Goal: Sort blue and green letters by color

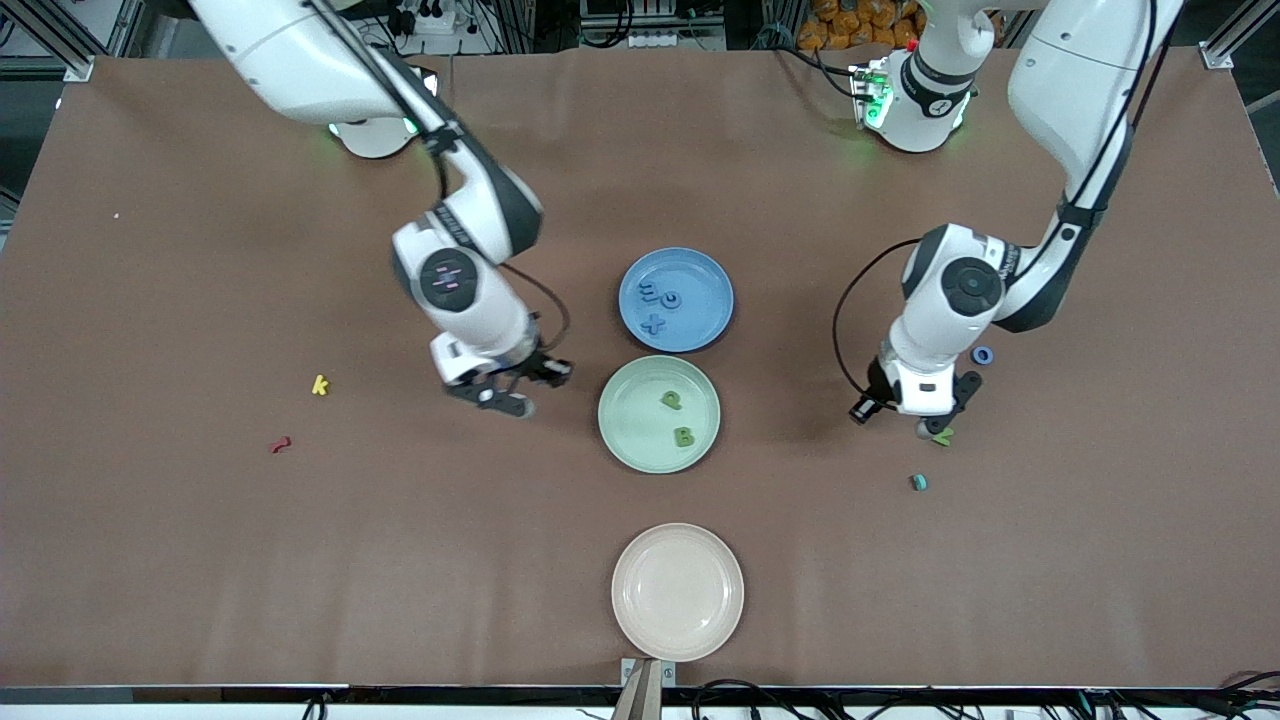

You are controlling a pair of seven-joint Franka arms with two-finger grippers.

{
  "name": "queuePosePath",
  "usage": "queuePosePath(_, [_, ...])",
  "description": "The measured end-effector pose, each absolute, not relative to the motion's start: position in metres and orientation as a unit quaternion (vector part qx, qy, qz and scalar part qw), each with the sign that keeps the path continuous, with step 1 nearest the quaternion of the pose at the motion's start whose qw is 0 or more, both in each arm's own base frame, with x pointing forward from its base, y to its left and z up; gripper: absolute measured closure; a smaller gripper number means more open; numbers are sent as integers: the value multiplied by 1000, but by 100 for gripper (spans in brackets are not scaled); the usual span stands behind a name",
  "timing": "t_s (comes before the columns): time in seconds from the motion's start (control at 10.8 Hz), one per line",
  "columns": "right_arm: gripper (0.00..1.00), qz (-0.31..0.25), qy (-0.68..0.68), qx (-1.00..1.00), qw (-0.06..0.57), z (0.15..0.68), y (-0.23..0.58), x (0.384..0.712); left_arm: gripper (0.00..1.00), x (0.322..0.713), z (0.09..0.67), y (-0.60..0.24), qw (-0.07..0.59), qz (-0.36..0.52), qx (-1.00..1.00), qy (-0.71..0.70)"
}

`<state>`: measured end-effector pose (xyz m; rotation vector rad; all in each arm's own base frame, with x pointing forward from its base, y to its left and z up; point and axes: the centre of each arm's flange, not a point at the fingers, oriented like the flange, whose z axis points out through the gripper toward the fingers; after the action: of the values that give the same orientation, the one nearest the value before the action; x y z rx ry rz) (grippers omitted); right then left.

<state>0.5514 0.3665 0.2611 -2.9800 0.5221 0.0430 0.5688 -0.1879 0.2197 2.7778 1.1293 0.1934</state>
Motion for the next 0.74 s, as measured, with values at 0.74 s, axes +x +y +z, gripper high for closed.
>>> queuePosePath(0.74, [62, 48, 253, -964, 58, 225, 543, 435, 72, 549, 277, -361, 149, 82, 903, 394])
